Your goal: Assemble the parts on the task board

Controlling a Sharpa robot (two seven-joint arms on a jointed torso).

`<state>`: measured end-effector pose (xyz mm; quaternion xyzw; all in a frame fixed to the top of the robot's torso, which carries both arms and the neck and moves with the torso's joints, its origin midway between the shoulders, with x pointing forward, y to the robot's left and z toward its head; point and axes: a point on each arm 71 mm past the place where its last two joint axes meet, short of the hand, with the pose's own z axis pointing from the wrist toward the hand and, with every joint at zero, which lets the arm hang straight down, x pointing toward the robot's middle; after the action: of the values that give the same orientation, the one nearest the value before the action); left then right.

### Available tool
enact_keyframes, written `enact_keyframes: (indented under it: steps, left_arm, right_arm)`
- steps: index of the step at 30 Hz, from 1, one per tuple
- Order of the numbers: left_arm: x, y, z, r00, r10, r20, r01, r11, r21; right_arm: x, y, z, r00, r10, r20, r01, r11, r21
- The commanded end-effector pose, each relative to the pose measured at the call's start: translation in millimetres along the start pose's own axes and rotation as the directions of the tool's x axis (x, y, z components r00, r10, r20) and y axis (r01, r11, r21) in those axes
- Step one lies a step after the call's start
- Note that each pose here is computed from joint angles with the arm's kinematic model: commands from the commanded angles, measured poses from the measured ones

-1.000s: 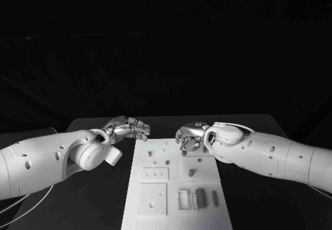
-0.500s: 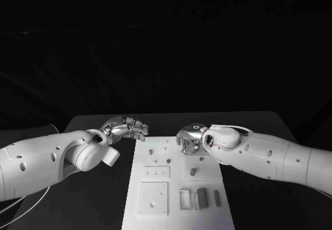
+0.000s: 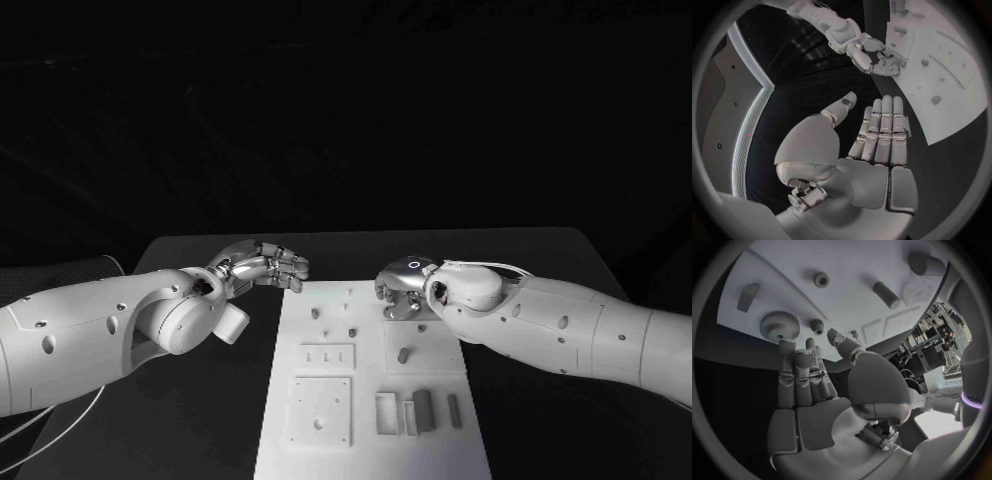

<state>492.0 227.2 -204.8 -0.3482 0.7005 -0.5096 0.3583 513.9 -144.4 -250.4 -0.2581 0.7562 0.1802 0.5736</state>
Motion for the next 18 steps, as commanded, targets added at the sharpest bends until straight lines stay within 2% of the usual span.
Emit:
enact_keyframes:
  steps: [1,18]
  left_arm:
    - [0.6,-1.4,0.7,1.0,0.002,-0.006,-0.002,1.0,0.005]
    - [-0.6,-0.6,0.9,1.0,0.002,-0.003,-0.002,1.0,-0.002]
  right_arm:
    - [0.1,-0.2,-0.5,1.0,-0.027,-0.002,0.027,1.0,0.009]
    - [7.0,-0.6,-0.8,0.998,-0.024,-0.053,0.024,1.0,0.007]
